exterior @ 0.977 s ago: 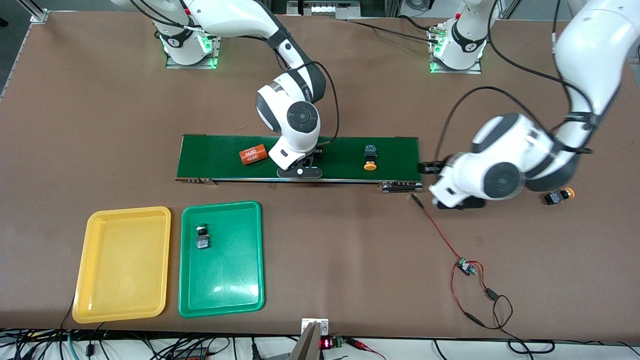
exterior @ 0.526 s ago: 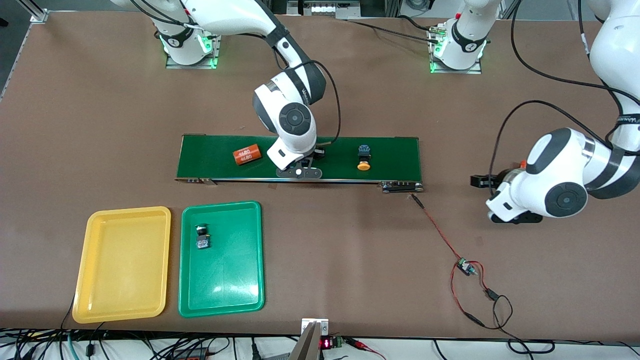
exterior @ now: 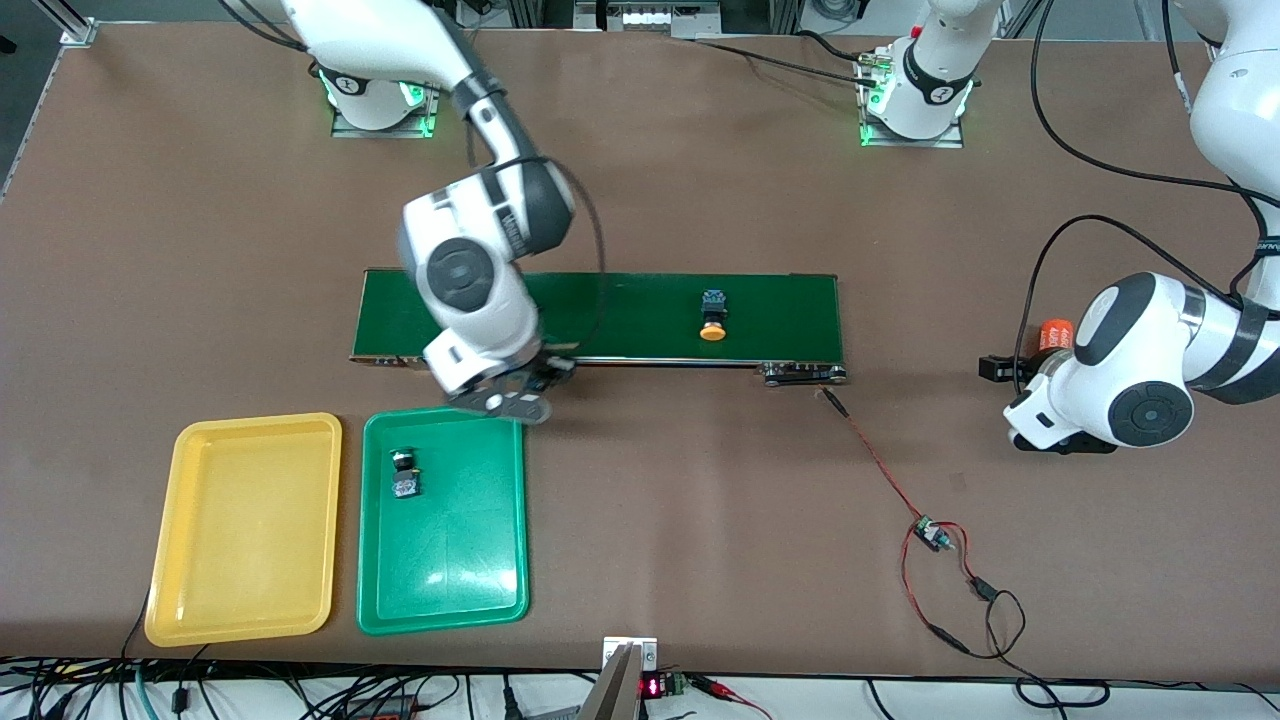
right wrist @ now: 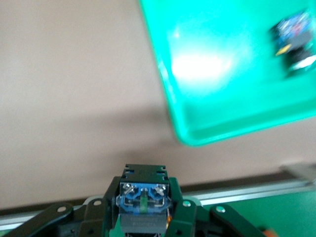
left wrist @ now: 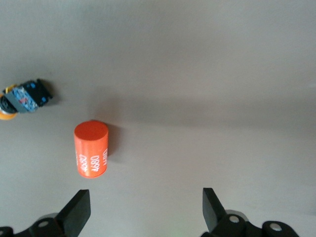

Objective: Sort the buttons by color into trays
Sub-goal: 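Place the button in the green tray while the left gripper grasps the cylinder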

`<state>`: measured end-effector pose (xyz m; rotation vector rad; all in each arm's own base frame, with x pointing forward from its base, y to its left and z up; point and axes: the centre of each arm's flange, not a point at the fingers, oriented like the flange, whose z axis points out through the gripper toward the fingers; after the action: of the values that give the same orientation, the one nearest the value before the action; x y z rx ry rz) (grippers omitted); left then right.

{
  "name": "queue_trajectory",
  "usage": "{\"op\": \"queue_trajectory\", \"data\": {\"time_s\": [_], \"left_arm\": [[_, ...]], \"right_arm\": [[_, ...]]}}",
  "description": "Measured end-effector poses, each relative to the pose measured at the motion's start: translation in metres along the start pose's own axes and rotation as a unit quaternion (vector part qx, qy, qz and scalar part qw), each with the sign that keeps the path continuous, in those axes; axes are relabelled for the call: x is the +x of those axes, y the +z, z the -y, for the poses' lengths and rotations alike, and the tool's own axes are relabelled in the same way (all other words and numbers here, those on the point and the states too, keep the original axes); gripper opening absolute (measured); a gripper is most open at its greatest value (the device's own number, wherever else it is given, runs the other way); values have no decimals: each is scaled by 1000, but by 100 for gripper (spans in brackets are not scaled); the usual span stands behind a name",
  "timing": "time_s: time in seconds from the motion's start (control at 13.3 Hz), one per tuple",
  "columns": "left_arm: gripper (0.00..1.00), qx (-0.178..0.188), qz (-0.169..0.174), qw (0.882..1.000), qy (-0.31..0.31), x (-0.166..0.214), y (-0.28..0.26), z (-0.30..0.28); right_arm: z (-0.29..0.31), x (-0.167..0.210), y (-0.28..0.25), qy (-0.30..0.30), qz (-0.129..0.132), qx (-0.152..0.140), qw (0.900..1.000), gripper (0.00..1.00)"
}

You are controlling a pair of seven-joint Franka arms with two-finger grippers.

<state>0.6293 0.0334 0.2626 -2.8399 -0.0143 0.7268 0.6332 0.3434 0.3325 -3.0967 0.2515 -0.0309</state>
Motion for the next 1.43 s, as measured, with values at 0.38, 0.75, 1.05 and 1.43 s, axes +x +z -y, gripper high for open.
{"op": "queue_trajectory", "data": {"time_s": [0.38,0.75,1.05,1.43], "left_arm": [[100,-2,42,999,33,-2,66,61],[98,23,8,997,73,9,109,73],[78,16,9,997,80,10,130,81],[50,16,1,994,106,10,122,76]], "right_arm": [[-62,62,31,-63,-46,4,997,41],[-76,90,114,-109,-59,-18,992,41],[-72,108,145,-126,-77,-21,989,47],[-67,110,43,-118,-23,-16,993,98]]}}
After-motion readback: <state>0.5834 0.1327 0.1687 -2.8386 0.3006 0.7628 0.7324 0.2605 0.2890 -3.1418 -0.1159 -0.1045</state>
